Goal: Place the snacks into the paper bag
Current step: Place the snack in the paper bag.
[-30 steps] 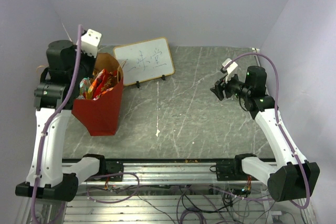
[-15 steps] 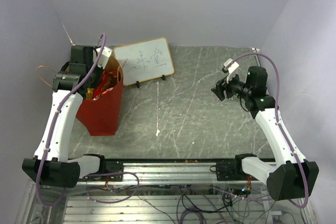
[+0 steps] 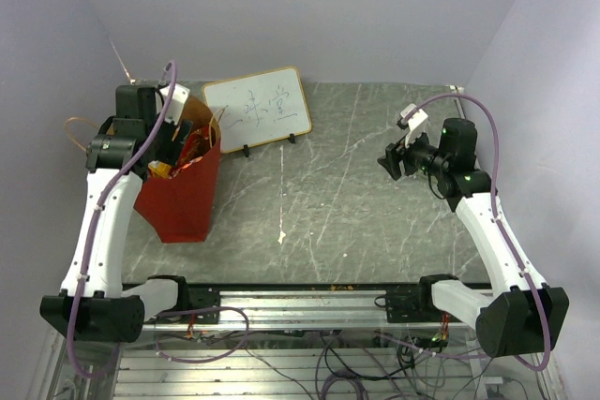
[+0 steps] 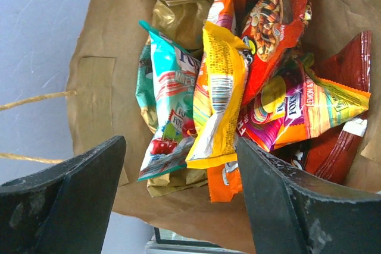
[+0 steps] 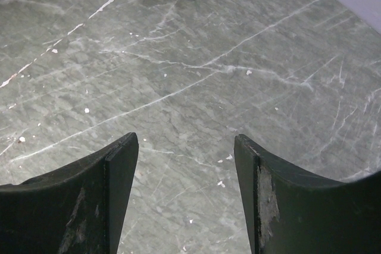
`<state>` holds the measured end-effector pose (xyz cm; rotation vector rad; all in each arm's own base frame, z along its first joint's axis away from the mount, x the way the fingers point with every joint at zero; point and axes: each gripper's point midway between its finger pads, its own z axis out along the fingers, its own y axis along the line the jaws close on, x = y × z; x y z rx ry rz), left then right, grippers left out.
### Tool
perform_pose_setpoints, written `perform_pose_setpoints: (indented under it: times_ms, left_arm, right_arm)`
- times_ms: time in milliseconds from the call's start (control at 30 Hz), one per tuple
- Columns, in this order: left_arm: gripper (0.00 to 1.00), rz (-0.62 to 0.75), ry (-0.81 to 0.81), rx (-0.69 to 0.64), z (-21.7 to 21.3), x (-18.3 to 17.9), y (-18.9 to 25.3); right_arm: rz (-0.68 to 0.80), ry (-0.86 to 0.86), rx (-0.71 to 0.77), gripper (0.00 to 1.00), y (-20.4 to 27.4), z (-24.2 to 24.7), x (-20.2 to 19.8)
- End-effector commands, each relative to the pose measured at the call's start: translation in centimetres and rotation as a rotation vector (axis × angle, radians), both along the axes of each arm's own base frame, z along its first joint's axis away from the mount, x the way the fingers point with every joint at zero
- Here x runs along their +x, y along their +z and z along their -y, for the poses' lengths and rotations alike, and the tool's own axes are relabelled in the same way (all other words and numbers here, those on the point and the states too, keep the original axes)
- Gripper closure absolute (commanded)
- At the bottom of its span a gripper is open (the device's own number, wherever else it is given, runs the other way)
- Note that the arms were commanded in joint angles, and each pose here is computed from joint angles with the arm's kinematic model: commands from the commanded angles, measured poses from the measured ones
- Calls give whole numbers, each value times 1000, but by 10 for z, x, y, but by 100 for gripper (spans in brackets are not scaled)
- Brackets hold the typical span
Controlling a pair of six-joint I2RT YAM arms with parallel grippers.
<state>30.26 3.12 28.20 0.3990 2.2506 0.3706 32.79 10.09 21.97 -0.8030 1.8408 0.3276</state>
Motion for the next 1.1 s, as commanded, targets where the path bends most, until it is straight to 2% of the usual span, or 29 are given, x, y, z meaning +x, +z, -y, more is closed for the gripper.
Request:
perform_pose_setpoints:
  times_ms: [0,167,300,500,567,767,1067]
  left_arm:
    - [14,91,10,-75,0,3,17]
    - [12,170,19,-145,-3,1,35]
    - [9,223,32,-146,-7,0,44]
    - [6,329,79,-126,-16,-3,60]
    - [1,379,90,-135,-16,-6,68]
    - [2,576,92,-200,-12,-2,94]
    - [2,650,59,-228,-7,27,108]
  right_arm:
    - [10,-41,2,30,1,8,5]
    - [26,-103,-6,22,3,18,10]
    - [12,-261,-30,1,-4,47,24]
    - [-13,-414,-29,0,-7,73,36]
    - [-1,-483,-6,0,-8,81,38]
    - [33,-570,6,0,0,94,42]
    - [34,-651,3,0,0,106,47]
